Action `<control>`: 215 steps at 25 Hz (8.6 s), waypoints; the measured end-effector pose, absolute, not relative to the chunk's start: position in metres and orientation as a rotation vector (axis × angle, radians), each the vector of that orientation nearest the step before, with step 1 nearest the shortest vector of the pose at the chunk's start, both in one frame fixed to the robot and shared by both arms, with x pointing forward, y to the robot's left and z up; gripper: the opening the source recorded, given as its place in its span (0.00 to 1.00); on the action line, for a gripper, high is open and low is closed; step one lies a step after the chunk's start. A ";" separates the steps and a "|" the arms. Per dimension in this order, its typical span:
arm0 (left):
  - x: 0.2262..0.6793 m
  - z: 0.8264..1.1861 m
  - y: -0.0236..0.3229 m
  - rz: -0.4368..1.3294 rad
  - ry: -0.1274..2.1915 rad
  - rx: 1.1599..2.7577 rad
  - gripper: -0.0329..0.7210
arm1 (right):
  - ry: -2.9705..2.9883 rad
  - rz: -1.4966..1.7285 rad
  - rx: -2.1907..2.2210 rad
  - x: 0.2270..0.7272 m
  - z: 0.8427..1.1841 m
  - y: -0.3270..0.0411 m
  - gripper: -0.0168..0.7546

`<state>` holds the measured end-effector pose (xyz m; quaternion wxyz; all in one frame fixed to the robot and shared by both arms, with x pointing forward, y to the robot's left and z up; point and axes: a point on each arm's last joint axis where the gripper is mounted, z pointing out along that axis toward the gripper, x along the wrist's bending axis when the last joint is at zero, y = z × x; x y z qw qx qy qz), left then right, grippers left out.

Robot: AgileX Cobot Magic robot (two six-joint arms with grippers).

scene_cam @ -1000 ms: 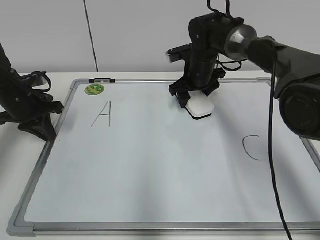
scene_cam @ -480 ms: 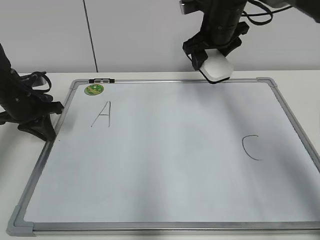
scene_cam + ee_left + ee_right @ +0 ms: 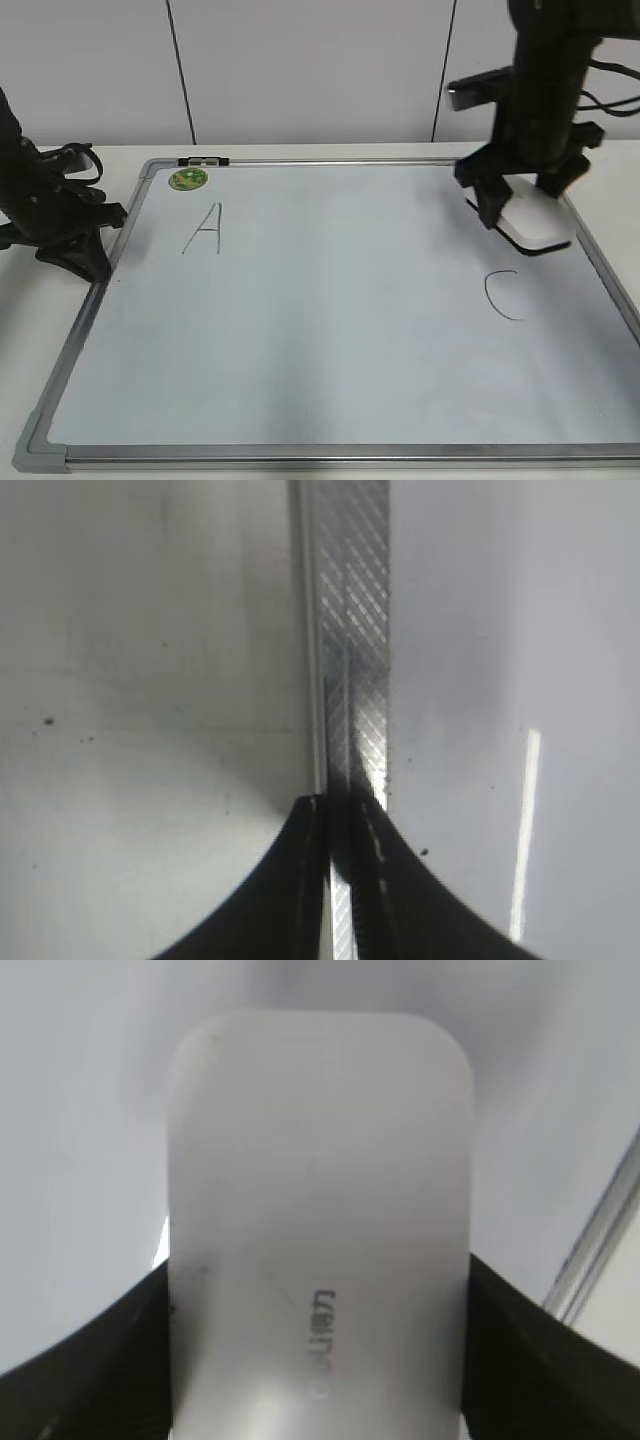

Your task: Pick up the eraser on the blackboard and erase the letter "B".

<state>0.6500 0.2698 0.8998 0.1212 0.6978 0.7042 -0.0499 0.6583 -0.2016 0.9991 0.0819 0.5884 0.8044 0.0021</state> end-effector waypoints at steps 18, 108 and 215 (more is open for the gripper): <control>0.650 0.900 0.270 -0.148 2.057 2.039 0.08 | 2.078 0.179 2.038 0.623 0.968 -0.300 0.73; 0.453 1.145 0.276 0.224 1.766 1.981 0.56 | 2.033 0.589 1.805 0.428 1.166 -0.290 0.79; 0.252 1.052 0.298 0.807 1.584 1.707 0.46 | 1.667 0.799 1.619 0.242 1.043 -0.301 0.78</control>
